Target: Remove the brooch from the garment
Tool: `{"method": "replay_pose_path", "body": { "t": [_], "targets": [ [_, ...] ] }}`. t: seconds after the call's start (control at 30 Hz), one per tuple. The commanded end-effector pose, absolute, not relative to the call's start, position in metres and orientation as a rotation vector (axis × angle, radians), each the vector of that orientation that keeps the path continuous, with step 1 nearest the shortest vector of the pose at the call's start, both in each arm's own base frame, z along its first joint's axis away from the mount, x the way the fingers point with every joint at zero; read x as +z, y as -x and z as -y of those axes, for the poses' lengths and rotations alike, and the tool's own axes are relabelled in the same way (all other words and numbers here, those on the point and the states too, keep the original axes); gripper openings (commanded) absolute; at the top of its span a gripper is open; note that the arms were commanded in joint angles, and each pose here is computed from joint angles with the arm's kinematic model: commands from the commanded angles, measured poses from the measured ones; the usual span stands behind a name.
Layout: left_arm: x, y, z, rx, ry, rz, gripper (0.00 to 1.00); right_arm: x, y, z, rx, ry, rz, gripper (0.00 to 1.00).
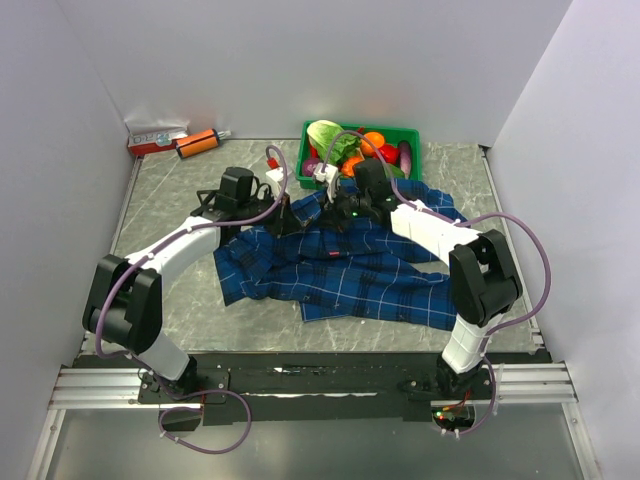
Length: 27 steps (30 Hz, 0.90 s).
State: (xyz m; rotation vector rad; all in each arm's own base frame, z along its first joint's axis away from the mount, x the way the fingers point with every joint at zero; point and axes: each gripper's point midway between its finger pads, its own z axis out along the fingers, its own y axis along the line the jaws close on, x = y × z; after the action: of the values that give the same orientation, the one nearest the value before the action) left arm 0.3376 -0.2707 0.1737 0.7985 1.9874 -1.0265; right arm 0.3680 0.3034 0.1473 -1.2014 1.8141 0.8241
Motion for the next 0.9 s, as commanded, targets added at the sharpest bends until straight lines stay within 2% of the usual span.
{"method": "replay_pose_path", "body": {
  "t": [0.0,0.07,0.17,0.2,0.3,0.5,0.63,0.77,0.87],
  "targets": [
    [0.191,-0.33,0.273,-1.064,-0.821,-1.92,0.01,0.157,-0.374,-0.305,0.806,1.185,-1.801,0.16],
    [0.19,-0.33,0.272,-1.06,-0.819,-1.924,0.02,0.162,-0.371,-0.306,0.821,1.182,-1.79,0.15],
    [0.187,-0.329,0.27,-1.042,-0.821,-1.934,0.27,0.169,-0.366,-0.309,0.861,1.183,-1.775,0.15],
    [0.188,-0.329,0.268,-1.026,-0.833,-1.926,0.4,0.169,-0.365,-0.309,0.865,1.181,-1.778,0.15],
    [0.186,-0.324,0.264,-0.986,-0.903,-1.908,0.49,0.17,-0.364,-0.31,0.882,1.172,-1.783,0.14],
    [0.179,-0.324,0.248,-0.822,-1.007,-1.855,0.58,0.171,-0.361,-0.311,0.905,1.164,-1.791,0.14],
    [0.179,-0.342,0.241,-0.562,-1.007,-1.767,0.63,0.174,-0.36,-0.314,0.949,1.147,-1.805,0.13],
    [0.182,-0.342,0.26,-0.455,-1.048,-1.668,0.71,0.173,-0.357,-0.321,1.022,1.133,-1.842,0.13],
    [0.187,-0.339,0.276,-0.409,-1.084,-1.576,0.71,0.173,-0.353,-0.324,1.077,1.123,-1.854,0.13]
  ]
}}
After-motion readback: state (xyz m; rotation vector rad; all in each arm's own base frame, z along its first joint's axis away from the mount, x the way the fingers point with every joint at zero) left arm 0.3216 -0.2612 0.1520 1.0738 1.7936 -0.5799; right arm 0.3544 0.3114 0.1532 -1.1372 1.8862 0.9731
